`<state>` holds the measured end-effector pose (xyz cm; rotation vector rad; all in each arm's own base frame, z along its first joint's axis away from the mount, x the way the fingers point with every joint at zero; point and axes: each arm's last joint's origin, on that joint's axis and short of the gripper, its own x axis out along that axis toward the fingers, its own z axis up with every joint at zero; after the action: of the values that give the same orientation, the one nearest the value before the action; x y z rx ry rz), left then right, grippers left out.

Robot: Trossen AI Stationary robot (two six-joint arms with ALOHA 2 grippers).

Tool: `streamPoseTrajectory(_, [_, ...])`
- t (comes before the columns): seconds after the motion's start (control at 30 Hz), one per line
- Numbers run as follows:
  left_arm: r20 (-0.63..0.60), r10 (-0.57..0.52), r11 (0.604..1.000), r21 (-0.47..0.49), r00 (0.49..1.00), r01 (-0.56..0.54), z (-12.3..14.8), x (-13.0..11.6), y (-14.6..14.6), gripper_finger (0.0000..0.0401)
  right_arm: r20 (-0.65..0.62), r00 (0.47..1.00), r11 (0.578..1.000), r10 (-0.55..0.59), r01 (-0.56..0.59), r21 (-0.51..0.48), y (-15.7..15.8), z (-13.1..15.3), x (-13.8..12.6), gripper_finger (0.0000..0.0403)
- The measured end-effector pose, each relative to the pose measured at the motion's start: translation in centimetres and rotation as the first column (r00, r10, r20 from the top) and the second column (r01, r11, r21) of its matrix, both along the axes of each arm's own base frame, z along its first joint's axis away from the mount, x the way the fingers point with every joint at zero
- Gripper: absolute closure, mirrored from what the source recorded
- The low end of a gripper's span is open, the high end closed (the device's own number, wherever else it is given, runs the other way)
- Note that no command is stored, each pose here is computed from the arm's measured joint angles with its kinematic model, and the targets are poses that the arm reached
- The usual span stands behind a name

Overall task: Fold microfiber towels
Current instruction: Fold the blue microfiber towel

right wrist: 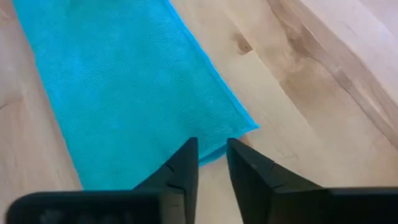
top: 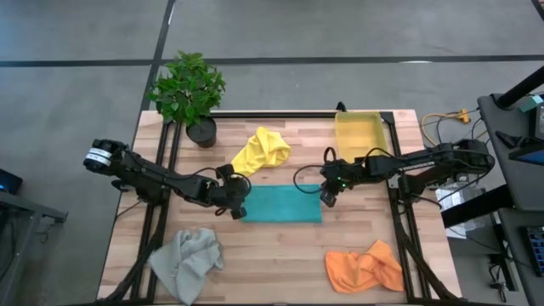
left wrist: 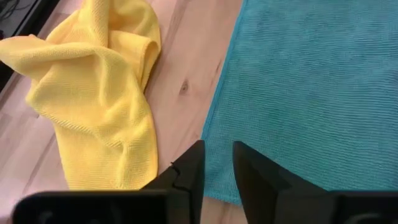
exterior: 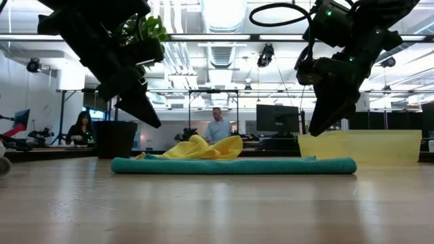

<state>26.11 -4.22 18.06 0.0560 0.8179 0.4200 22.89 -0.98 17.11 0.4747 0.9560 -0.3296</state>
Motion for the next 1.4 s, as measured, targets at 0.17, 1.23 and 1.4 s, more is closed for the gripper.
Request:
streamPoseTrajectory(0.17, [0.024,0.000,1.000,-0.018,1.000,0.000,0.6,0.1,-0.1,0.0315,0.049,0.997,0.994,0.061,-0.065,0.087,0.5,0.4,0.2,0.0293])
streamPoseTrajectory(1.23, [0.003,-0.189,0.804,-0.574,0.982,0.156,-3.8,2.5,-3.8,0.0401,-0.130,0.990,0.997,0.046,-0.037,0.066,4.3,-4.3,4.1,0.0394])
streamPoseTrajectory(1.4, [0.078,-0.259,0.739,-0.625,0.963,0.250,-3.2,2.8,-4.9,0.0401,-0.238,0.971,1.000,0.017,-0.020,-0.010,3.0,-3.7,3.5,0.0394])
